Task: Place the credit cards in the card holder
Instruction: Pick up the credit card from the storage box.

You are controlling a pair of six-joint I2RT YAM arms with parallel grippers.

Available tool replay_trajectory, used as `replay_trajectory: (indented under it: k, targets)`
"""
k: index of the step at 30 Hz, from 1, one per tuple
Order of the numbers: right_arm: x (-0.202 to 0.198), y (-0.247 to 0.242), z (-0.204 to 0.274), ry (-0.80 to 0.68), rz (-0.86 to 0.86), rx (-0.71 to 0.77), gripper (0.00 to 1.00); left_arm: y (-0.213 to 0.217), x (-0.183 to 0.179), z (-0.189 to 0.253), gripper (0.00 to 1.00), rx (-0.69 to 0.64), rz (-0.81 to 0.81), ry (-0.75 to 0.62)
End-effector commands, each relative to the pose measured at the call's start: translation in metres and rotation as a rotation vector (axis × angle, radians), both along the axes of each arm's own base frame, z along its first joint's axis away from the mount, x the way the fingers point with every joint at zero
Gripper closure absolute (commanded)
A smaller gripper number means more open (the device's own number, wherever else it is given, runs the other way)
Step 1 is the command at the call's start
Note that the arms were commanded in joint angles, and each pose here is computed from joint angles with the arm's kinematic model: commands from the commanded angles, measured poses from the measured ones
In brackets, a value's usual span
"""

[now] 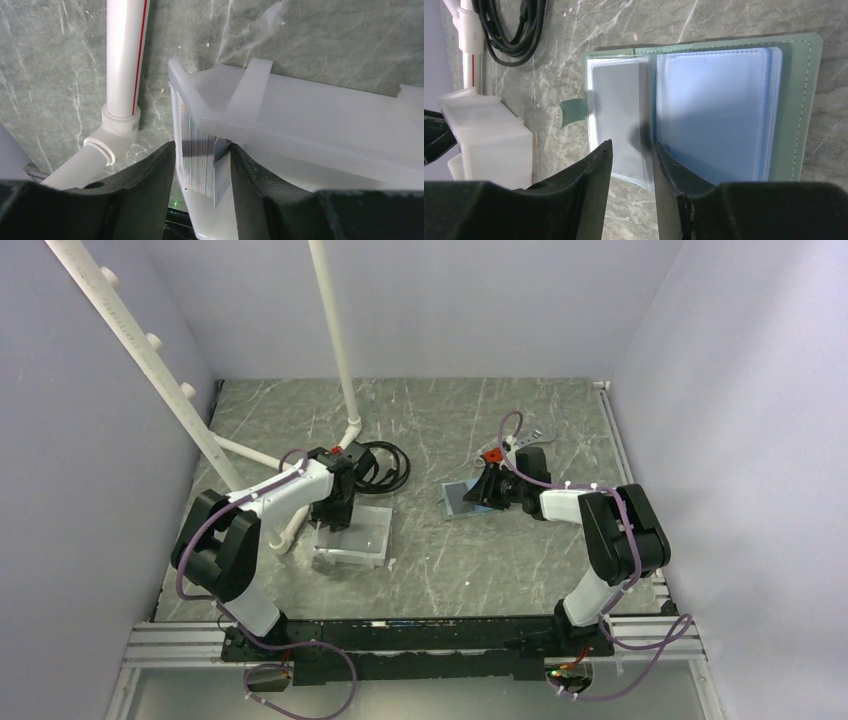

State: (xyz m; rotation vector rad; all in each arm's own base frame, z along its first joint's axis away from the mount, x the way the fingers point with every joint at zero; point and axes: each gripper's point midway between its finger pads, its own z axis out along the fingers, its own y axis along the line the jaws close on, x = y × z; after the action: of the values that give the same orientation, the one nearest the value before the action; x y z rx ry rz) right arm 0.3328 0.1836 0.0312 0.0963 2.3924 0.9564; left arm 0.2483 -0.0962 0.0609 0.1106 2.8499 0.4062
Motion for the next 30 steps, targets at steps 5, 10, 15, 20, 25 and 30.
replay_trajectory:
  k: [5, 10, 15, 20, 25, 30]
  targets:
    - [0.0044, 0.0022, 0.0045, -0.031, 0.007, 0.018, 0.62, 0.0033, 0.0063, 0.0173, 0.57, 0.018, 0.008, -0.044]
    - [0.0048, 0.0025, 0.0036, -0.029, 0.007, 0.020, 0.62, 0.0031, 0.0057, 0.0184, 0.61, 0.018, 0.011, -0.043]
    - [0.0049, 0.0032, 0.0022, -0.025, 0.008, 0.023, 0.62, 0.0018, 0.0061, 0.0234, 0.64, 0.019, 0.005, -0.050]
    - [0.0041, 0.0044, 0.0013, -0.020, 0.014, 0.029, 0.62, 0.0021, 0.0062, 0.0249, 0.67, 0.029, 0.003, -0.051]
    - [0.0039, 0.0047, 0.0008, -0.018, 0.016, 0.028, 0.62, 0.0041, 0.0057, 0.0243, 0.61, 0.041, 0.007, -0.049]
    - [0.0037, 0.0049, 0.0005, -0.017, 0.018, 0.028, 0.62, 0.0101, 0.0045, 0.0241, 0.56, 0.076, 0.014, -0.043]
